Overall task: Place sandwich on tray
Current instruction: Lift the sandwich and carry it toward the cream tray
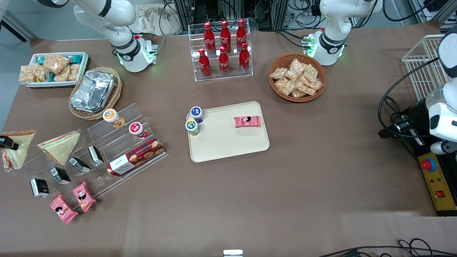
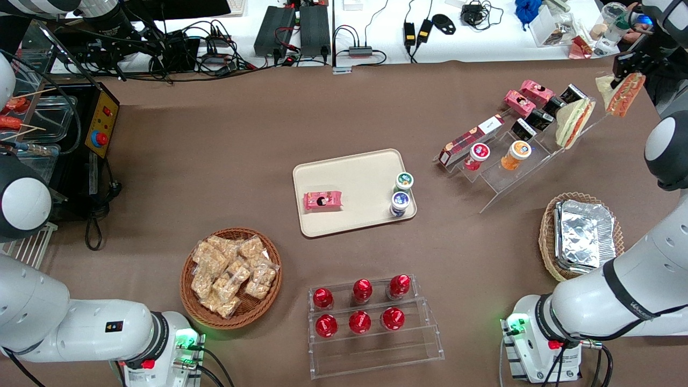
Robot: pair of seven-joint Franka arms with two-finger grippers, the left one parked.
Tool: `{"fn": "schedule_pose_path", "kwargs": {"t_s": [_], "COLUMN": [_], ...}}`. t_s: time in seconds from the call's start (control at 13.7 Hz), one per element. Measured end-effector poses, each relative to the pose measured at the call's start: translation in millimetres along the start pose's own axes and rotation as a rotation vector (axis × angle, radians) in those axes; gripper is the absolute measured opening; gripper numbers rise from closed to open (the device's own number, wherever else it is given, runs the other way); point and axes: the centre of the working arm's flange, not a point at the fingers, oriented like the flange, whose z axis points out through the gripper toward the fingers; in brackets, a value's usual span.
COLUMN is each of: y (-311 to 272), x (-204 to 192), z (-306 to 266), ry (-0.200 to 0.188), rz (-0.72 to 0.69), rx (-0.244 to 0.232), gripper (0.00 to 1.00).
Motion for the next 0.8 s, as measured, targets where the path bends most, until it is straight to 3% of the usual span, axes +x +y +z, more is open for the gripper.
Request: {"fn": "schedule_pose_path", "kwargs": {"t_s": [0.36, 0.8], "y": [-126, -294], "x": [5, -4], "z": [-27, -29], "ry": [-0.071, -0.072], "rz": [0.181, 0.46], "rx": [-0.002, -0.038], "gripper": [0.21, 0.21]}}
